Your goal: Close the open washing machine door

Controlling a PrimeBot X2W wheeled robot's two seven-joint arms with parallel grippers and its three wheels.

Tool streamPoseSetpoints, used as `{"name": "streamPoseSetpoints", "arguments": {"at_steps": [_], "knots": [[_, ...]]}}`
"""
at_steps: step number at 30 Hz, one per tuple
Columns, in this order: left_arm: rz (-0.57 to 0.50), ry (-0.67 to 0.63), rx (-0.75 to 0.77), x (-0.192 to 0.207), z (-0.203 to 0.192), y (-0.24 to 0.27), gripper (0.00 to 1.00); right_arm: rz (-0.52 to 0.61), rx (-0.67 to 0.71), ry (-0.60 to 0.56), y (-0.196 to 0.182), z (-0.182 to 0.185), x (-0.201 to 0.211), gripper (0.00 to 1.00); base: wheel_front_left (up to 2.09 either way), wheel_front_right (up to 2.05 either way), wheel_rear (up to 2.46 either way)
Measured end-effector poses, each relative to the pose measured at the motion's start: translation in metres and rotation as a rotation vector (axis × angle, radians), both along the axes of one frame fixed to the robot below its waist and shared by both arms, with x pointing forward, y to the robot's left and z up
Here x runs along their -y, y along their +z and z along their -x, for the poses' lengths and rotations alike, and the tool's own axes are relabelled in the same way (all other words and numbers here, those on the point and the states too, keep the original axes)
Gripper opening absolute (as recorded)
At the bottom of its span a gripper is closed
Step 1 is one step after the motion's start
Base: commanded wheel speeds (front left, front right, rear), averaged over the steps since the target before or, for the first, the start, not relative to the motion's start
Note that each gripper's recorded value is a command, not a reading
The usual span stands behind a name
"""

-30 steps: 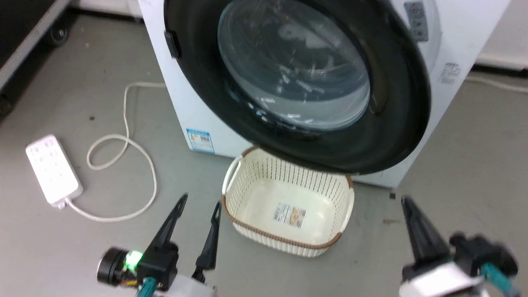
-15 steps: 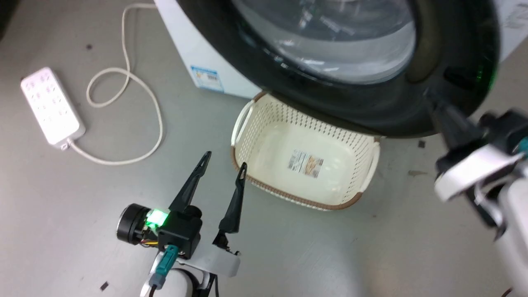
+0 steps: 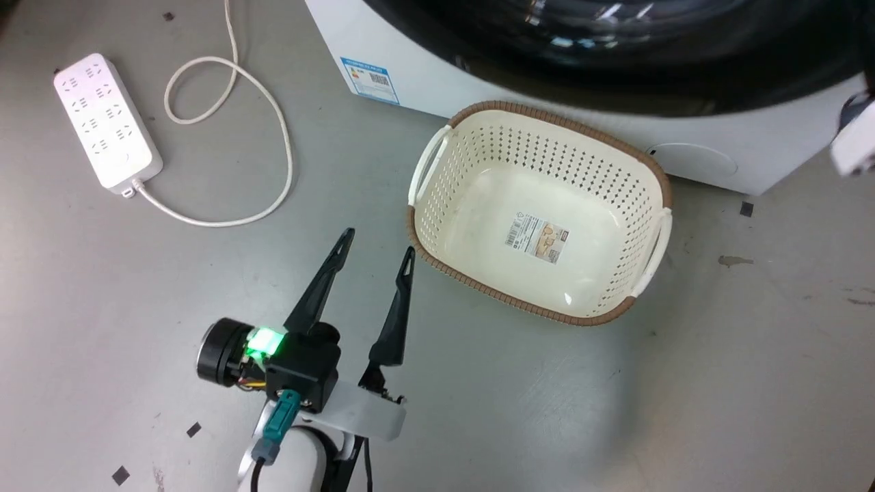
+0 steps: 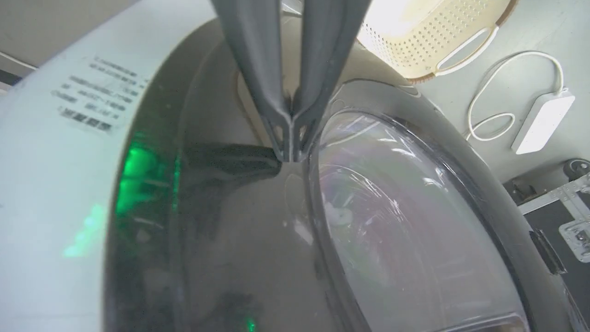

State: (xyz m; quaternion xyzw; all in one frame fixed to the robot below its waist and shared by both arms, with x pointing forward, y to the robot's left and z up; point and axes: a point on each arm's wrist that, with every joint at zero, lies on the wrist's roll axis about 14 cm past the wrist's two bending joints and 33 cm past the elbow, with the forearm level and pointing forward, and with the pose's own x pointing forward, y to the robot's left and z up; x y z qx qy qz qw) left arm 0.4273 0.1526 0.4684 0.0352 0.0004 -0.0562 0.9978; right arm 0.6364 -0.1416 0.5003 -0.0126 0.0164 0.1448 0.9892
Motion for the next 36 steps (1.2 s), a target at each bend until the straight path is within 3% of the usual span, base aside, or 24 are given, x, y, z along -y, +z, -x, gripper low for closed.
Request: {"name": "streamPoseSetpoints", "arguments": {"at_steps": [10,11,12,13,24,30,36], "knots": [[0.011,0.014,0.028,0.001,-0.005,0.009,1.0,-0.015,0.021,-0.016,0.005,-0.01,-0.004,0.0,0.0,0.0,0.0],[0.013,0.013,0.034,0.001,-0.005,0.012,1.0,-0.016,0.04,-0.017,0.01,-0.008,-0.003,0.46,0.0,0.0,0.0],[0.016,0.014,0.041,0.001,-0.004,0.015,1.0,-0.016,0.06,-0.02,0.016,-0.005,-0.001,0.46,0.0,0.0,0.0],[0.022,0.016,0.049,0.001,-0.003,0.018,1.0,-0.016,0.072,-0.023,0.019,-0.001,0.0,1.0,0.0,0.0,0.0],[0.1,0.018,0.093,-0.003,0.023,0.042,1.0,-0.051,0.15,-0.086,0.041,0.101,0.027,1.0,0.0,0.0,0.0],[0.108,-0.021,0.141,0.004,0.034,0.06,1.0,-0.079,0.204,-0.24,0.047,0.181,0.068,1.0,0.0,0.0,0.0],[0.103,-0.08,0.146,0.019,0.049,0.063,1.0,-0.026,0.22,-0.317,0.042,0.25,0.078,1.0,0.0,0.0,0.0]]}}
